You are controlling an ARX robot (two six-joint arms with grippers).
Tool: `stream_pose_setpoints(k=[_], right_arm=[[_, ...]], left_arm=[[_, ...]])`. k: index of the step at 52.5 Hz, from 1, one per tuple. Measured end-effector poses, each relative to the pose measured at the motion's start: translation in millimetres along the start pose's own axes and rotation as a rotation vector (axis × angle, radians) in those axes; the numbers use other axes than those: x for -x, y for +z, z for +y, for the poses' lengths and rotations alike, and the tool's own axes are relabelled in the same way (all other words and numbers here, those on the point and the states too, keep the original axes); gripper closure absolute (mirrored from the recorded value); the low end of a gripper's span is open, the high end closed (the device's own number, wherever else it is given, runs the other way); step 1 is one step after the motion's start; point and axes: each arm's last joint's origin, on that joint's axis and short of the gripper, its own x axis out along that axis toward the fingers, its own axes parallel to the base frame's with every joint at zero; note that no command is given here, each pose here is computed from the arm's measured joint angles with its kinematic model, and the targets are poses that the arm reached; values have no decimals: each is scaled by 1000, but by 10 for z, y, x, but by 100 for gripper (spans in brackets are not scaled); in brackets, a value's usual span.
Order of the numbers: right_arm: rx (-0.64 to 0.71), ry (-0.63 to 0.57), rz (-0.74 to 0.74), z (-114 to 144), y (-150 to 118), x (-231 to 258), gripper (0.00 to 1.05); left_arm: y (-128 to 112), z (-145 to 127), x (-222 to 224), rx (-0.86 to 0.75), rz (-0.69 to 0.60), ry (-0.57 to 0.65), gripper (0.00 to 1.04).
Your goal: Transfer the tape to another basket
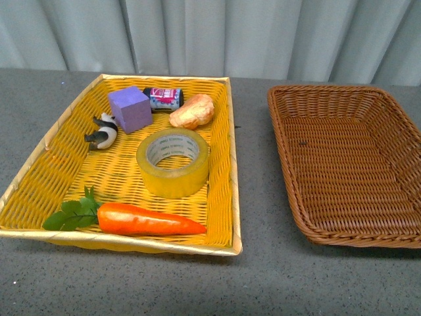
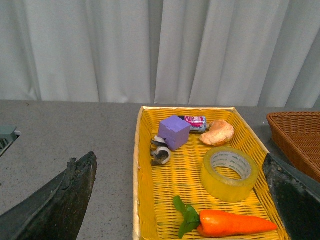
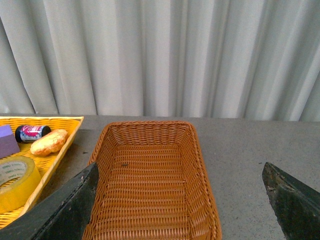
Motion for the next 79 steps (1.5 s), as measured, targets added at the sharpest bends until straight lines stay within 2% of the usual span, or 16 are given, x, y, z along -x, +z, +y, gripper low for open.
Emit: stream_pose_setpoints(k=[79], right_arm=[[0, 0, 0, 0, 0, 0, 9]], left_arm=[[0, 0, 0, 0, 0, 0, 6]])
